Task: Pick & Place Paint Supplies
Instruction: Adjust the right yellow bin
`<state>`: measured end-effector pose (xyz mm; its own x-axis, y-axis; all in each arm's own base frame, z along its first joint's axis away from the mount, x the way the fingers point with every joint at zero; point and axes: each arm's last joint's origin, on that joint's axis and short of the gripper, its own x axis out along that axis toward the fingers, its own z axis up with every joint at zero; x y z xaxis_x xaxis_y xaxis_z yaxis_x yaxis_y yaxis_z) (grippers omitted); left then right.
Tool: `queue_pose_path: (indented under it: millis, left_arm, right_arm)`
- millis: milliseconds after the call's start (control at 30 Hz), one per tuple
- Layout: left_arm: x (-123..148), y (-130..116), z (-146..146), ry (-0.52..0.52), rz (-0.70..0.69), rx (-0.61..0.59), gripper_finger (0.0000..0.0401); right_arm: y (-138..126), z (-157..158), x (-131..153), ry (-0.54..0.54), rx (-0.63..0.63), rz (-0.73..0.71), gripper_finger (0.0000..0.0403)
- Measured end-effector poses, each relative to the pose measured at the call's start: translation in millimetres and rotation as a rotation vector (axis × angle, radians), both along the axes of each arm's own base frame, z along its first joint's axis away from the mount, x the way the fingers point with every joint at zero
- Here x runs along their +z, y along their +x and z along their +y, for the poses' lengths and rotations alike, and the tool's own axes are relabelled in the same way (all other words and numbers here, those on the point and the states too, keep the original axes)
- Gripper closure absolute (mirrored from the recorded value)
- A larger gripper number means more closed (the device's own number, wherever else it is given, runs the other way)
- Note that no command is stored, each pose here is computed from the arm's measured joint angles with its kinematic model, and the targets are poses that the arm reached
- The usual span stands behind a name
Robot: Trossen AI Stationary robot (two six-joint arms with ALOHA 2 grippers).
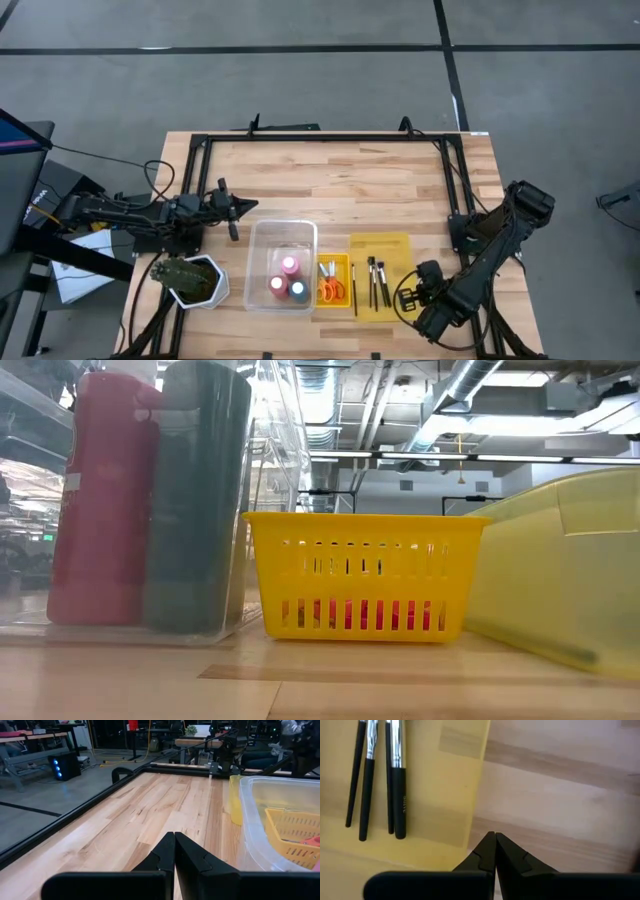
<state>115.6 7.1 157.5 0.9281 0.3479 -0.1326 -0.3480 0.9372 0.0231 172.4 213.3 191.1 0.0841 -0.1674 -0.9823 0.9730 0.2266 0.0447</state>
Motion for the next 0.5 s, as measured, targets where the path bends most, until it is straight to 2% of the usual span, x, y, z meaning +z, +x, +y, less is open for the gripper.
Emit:
queue_pose_path:
  millis: [133, 500]
  left_arm:
    - [0.0, 0.0, 0.0, 0.000, 0.000, 0.000, 0.0401]
    - [0.0, 0.0, 0.0, 0.000, 0.000, 0.000, 0.0401]
  right_arm:
    - [-0.5, -1.5, -13.1, 0.019, 0.002, -0.029, 0.0403]
    - [5.5, -3.2, -14.2, 0.008, -0.005, -0.092, 0.0403]
